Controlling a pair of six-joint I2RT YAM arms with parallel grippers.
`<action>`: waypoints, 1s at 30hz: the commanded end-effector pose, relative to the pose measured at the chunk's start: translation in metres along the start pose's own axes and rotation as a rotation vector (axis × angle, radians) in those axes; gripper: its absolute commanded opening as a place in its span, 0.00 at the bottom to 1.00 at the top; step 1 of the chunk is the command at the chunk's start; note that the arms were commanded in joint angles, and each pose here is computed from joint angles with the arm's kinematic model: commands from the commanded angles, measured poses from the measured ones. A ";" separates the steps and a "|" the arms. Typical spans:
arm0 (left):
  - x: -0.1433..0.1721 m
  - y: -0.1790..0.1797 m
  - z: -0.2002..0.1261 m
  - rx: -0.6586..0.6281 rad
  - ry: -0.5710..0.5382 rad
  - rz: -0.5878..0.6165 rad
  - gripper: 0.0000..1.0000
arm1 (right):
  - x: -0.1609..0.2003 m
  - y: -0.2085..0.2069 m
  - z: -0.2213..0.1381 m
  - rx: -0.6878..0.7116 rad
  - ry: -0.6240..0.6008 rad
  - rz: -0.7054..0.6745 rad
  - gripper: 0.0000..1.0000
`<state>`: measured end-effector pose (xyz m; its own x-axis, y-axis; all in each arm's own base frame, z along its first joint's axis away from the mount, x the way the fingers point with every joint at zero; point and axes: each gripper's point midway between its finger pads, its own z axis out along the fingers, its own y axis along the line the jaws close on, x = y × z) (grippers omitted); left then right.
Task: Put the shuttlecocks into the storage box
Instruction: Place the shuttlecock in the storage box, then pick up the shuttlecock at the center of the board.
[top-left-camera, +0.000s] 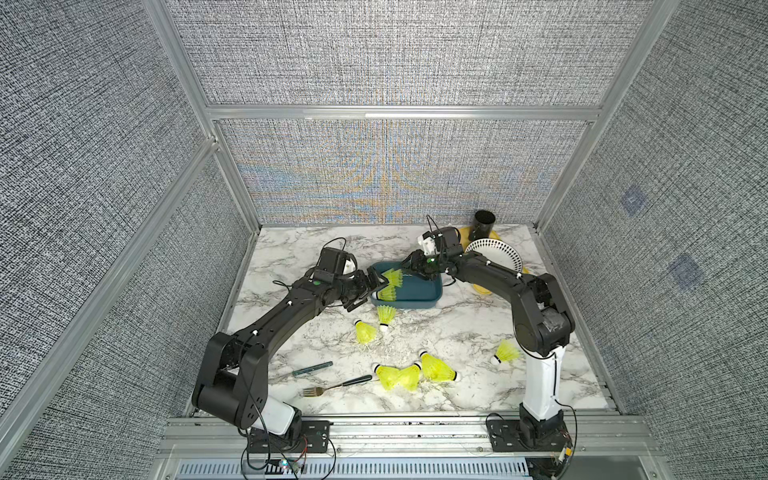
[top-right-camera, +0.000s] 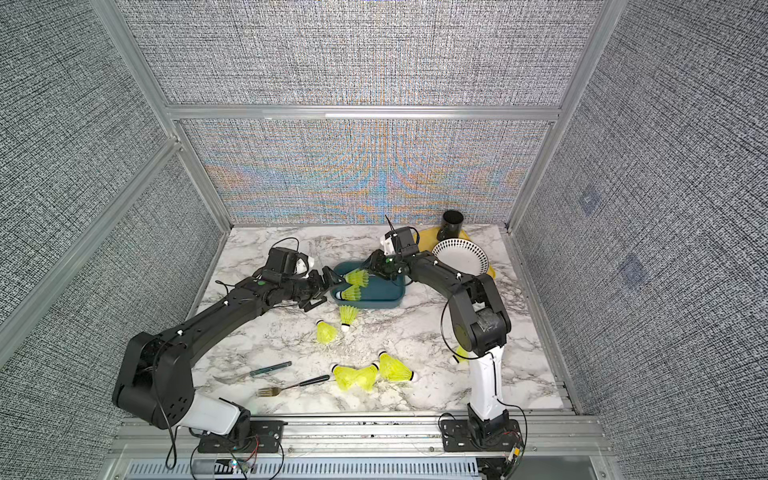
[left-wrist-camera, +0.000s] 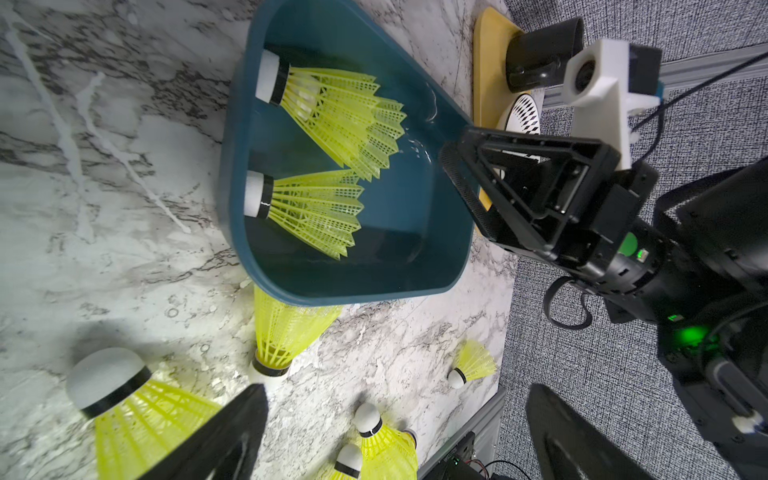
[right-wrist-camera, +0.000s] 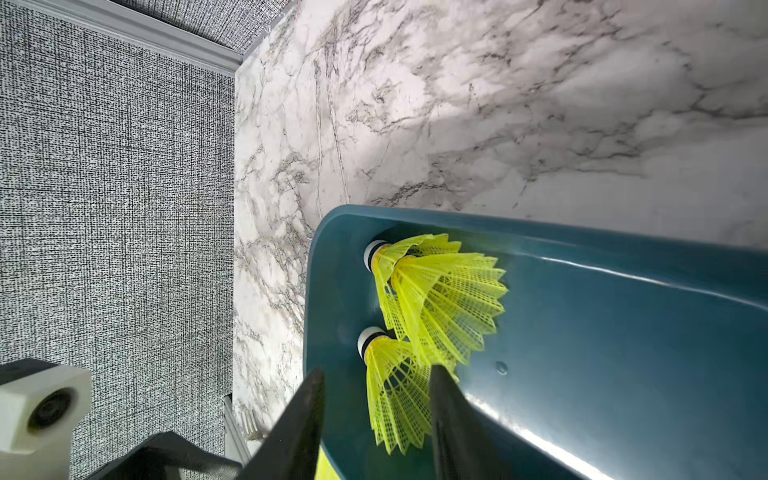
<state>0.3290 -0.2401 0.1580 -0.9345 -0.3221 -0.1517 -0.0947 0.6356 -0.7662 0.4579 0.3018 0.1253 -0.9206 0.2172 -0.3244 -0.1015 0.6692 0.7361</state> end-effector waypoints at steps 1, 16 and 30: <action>0.003 -0.004 -0.002 0.015 0.005 0.017 1.00 | 0.002 -0.005 -0.009 0.053 -0.010 -0.023 0.43; 0.033 -0.004 -0.006 0.005 0.048 0.047 1.00 | 0.016 0.004 -0.063 0.110 -0.047 -0.080 0.43; 0.081 -0.001 -0.005 -0.014 0.137 0.107 1.00 | 0.100 0.004 -0.111 0.231 0.037 -0.204 0.43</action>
<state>0.2581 -0.2629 0.1497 -0.9752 -0.1815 -0.1269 -0.0254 0.6612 -0.7498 0.3423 0.2589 0.1698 -0.8968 0.0711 -0.4366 -0.2102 0.8001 0.5619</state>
